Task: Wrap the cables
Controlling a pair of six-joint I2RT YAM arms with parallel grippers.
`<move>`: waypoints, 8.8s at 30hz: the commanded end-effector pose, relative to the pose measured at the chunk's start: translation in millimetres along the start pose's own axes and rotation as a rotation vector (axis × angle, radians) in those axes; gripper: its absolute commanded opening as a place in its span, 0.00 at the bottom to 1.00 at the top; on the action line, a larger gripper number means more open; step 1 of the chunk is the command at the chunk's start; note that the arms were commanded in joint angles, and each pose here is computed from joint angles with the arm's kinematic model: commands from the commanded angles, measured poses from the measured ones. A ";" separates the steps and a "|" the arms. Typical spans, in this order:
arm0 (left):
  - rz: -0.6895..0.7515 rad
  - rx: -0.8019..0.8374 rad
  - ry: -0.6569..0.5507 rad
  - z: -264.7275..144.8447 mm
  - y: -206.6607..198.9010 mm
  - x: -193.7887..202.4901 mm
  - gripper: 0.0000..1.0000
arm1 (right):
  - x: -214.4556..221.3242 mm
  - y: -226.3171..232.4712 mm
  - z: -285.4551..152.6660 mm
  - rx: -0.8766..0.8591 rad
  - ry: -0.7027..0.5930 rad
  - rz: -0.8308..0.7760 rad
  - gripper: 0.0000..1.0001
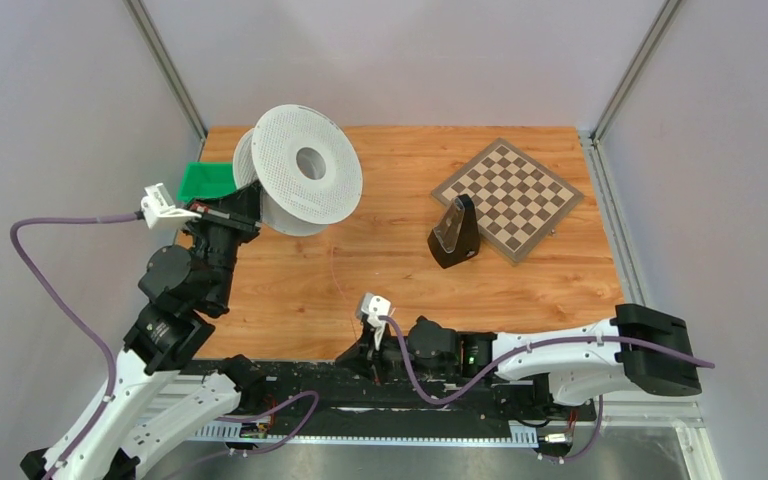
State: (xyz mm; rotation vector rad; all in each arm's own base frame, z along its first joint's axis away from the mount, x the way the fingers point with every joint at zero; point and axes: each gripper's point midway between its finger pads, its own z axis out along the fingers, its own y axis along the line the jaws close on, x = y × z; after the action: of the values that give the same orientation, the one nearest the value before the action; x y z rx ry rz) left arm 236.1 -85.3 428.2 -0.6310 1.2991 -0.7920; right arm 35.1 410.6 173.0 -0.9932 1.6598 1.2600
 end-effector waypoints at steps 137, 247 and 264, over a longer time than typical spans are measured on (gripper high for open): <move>-0.223 0.484 0.227 -34.8 -78.1 44.3 0.00 | -115.0 -22.6 -100.3 -0.097 -0.426 0.123 0.09; 0.711 1.037 0.601 -127.5 -61.6 109.3 0.00 | -146.2 -41.4 -123.6 -0.009 -0.047 -0.217 0.03; 0.572 1.049 0.607 -136.9 -84.6 92.9 0.00 | -133.1 -32.7 -143.6 -0.045 -0.080 -0.252 0.11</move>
State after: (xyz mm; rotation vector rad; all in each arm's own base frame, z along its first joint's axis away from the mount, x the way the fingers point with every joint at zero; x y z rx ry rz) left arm 110.8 -206.0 340.0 0.9140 1.5143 -0.9557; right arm 98.3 283.4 311.8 -1.1182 1.4178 1.1405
